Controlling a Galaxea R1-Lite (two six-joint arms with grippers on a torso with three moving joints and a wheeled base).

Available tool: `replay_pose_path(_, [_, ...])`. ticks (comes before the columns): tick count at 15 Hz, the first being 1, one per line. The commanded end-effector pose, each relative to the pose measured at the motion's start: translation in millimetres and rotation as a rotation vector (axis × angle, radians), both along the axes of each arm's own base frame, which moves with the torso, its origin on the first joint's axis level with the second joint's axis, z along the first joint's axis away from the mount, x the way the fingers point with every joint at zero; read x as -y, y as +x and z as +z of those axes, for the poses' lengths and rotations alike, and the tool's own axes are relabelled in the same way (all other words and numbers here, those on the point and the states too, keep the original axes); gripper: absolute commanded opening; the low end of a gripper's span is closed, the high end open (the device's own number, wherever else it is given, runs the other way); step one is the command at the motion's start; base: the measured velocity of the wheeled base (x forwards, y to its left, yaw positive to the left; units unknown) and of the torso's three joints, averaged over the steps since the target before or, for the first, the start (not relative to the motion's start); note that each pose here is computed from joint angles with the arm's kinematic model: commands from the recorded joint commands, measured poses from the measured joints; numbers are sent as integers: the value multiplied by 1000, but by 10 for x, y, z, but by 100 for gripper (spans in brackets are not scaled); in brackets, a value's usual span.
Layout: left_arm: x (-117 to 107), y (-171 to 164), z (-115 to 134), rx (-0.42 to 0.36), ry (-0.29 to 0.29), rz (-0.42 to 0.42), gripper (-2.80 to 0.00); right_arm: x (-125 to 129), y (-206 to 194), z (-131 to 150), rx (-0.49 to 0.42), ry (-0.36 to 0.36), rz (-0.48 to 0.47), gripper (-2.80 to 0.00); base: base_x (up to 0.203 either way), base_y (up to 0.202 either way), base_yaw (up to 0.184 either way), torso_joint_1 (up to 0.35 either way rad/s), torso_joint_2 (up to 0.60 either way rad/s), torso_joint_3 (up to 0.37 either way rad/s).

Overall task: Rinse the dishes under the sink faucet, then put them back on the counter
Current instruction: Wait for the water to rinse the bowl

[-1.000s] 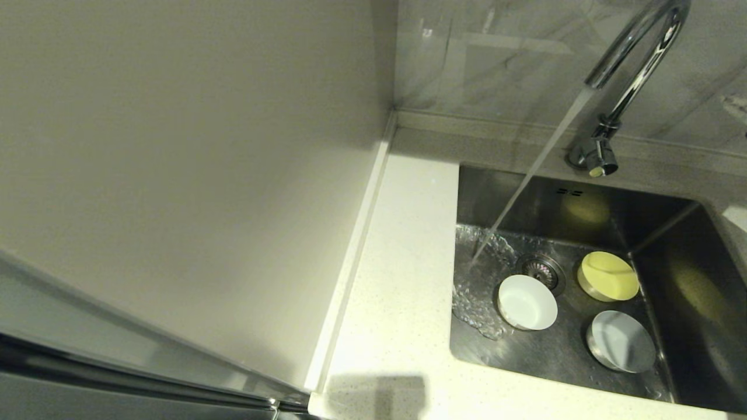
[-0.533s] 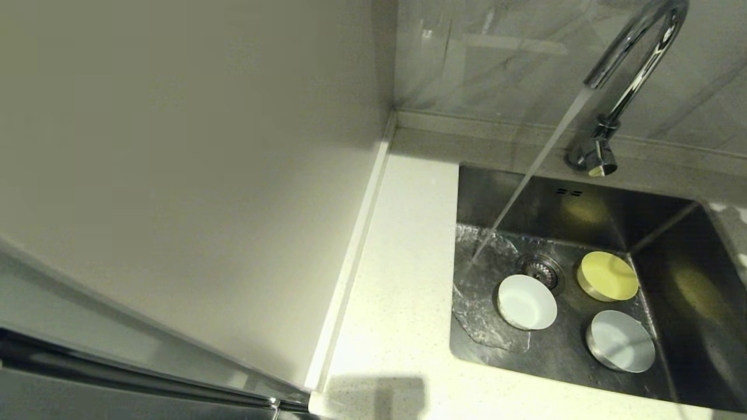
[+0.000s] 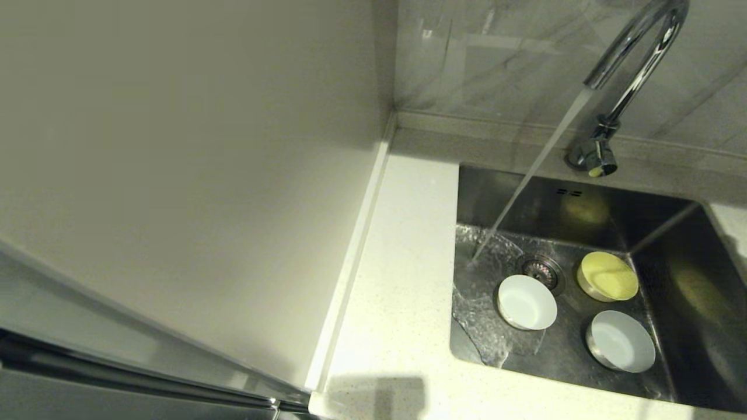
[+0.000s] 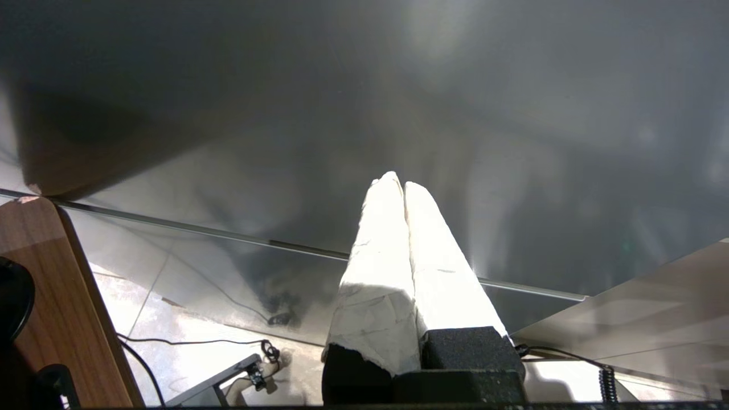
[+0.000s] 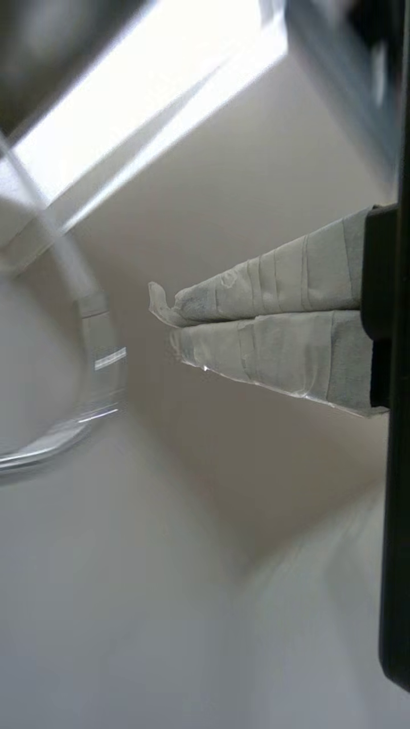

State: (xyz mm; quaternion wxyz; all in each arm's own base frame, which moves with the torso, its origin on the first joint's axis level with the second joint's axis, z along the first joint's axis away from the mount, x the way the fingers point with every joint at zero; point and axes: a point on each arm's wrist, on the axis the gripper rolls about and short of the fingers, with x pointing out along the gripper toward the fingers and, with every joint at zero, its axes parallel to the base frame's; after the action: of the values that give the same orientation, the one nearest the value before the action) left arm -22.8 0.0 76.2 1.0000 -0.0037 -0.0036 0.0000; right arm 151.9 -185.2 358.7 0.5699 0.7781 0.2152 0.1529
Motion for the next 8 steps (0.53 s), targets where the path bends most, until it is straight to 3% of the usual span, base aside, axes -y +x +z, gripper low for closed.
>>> replay_pose_path(1, [0, 2, -8, -3, 0, 0, -280, -590, -137, 210, 140, -191, 132, -280, 0, 0, 0, 0, 0, 0])
replay_pose_path(5, [0, 2, -8, -3, 0, 0, -280, -947, 151, 131, 244, -260, 377, -280, 0, 0, 0, 0, 0, 0])
replay_pose_path(6, [0, 2, -8, -3, 0, 0, -280, -943, 165, 151, 268, -284, 379, -280, 0, 0, 0, 0, 0, 0])
replay_pose_path(8, [0, 2, -8, -3, 0, 0, -280, -793, 218, 87, 228, -255, 324, -280, 0, 0, 0, 0, 0, 0])
